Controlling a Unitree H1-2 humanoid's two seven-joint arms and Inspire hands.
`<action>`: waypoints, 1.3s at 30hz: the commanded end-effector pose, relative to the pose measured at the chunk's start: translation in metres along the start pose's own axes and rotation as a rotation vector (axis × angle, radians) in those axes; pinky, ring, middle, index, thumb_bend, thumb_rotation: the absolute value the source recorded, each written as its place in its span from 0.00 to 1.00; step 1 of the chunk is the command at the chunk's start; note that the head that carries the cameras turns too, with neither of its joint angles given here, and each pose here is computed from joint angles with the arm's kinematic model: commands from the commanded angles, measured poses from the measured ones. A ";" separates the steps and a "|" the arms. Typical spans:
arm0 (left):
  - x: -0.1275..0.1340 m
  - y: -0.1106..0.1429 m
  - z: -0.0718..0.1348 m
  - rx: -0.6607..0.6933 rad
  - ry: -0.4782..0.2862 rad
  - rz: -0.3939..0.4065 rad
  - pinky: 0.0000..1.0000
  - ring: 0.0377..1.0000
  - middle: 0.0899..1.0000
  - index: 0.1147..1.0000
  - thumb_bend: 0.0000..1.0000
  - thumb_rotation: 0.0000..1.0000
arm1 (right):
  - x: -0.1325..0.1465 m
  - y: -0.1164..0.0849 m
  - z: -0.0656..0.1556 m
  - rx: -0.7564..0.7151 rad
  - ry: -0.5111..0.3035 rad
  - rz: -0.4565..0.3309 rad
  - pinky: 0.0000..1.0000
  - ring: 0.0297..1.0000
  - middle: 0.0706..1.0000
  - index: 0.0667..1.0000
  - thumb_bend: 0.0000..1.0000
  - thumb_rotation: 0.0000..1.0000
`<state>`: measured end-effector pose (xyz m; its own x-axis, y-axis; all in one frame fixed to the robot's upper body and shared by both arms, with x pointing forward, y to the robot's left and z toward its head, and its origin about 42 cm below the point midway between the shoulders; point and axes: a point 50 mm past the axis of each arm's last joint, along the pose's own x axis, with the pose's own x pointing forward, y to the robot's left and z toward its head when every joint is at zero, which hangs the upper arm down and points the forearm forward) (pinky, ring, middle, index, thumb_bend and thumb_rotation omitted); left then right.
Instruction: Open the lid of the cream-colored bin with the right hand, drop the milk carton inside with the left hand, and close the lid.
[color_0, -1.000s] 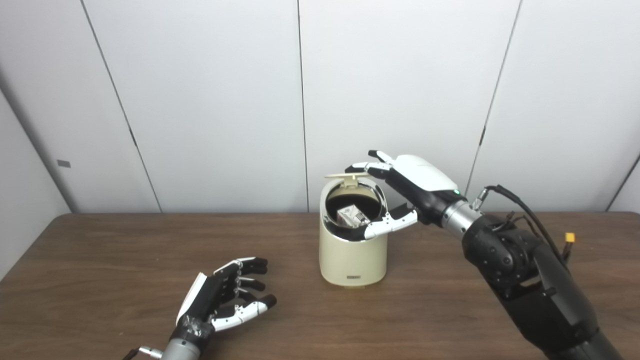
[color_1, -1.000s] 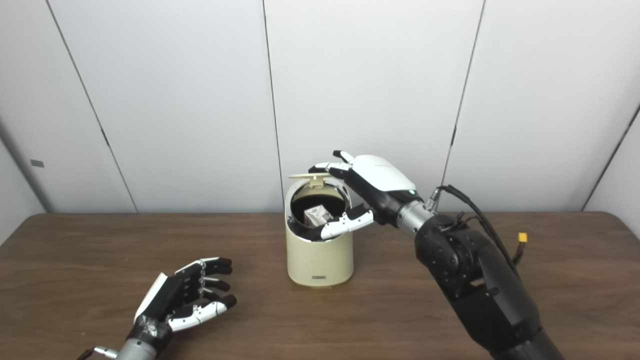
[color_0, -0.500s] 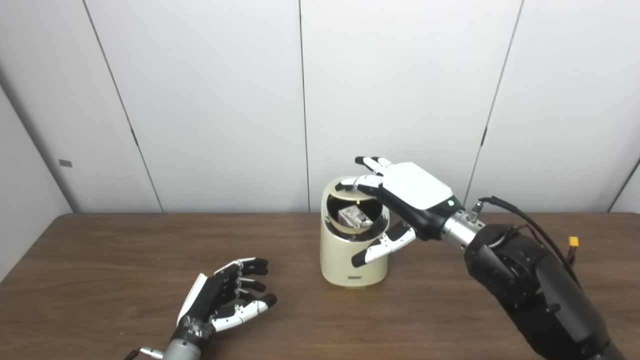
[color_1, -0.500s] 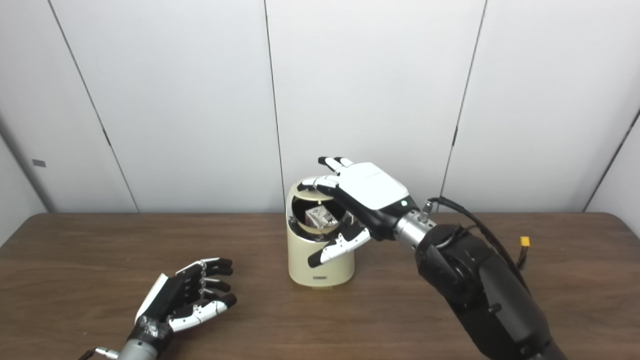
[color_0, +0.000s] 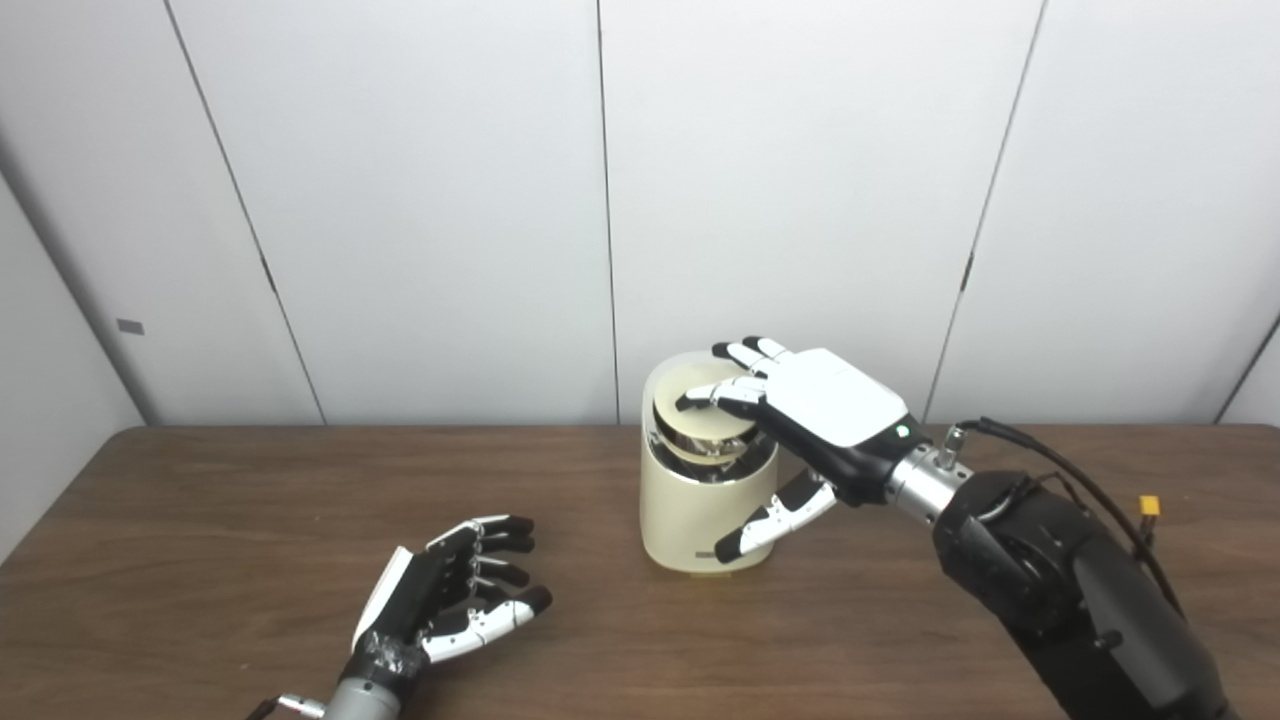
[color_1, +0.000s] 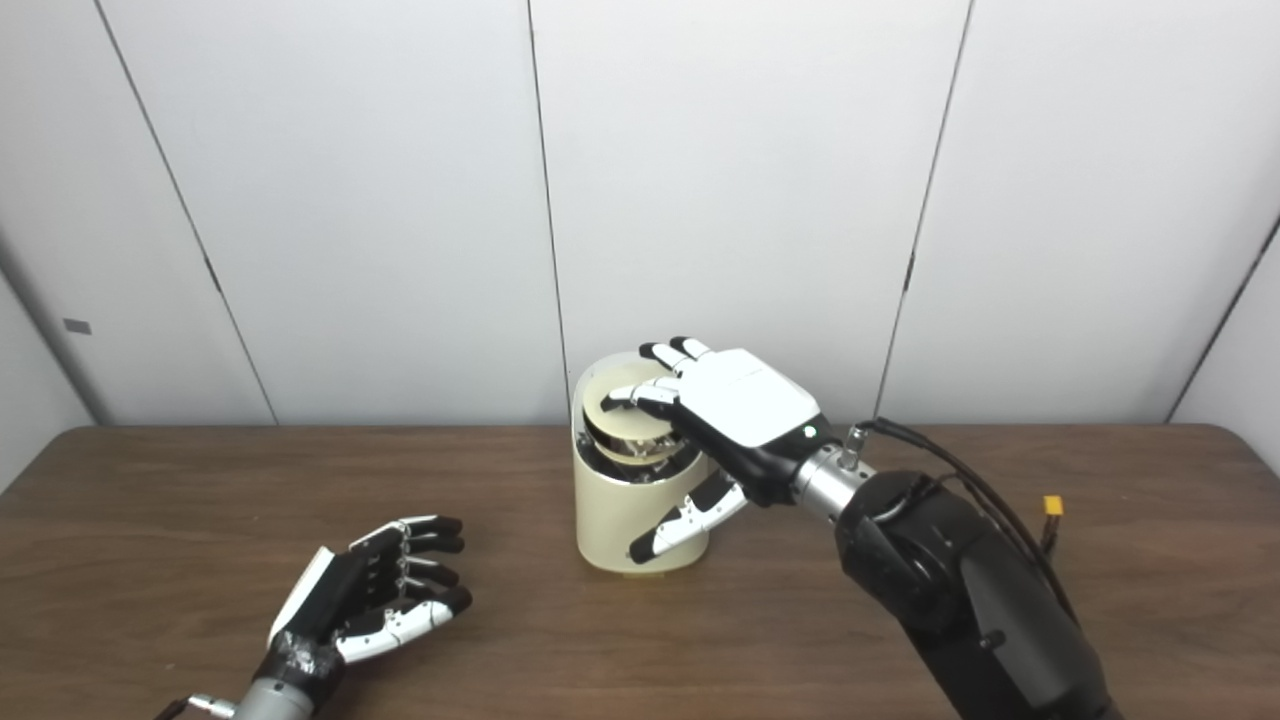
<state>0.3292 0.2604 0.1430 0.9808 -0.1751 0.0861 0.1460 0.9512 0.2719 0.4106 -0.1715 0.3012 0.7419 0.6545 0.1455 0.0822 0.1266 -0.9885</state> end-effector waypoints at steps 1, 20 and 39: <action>0.004 0.009 0.010 0.030 -0.059 0.018 0.54 0.62 0.71 0.74 0.71 0.24 | -0.001 -0.022 -0.001 -0.042 -0.019 -0.054 1.00 0.98 0.79 0.81 0.83 0.60; 0.000 0.009 0.009 0.022 -0.052 0.020 0.52 0.61 0.72 0.75 0.69 0.23 | -0.014 -0.018 0.005 -0.061 -0.032 -0.028 0.99 0.97 0.77 0.80 0.85 0.59; -0.004 0.007 0.011 0.030 -0.054 0.017 0.51 0.60 0.71 0.74 0.67 0.22 | -0.009 0.003 0.008 -0.354 0.066 0.170 1.00 0.99 0.78 0.81 0.88 0.72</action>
<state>0.3236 0.2631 0.1373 0.9838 -0.1663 0.0676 0.1410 0.9489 0.2824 0.3901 -0.1617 0.2939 0.7524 0.6580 0.0302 0.1886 -0.1712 -0.9670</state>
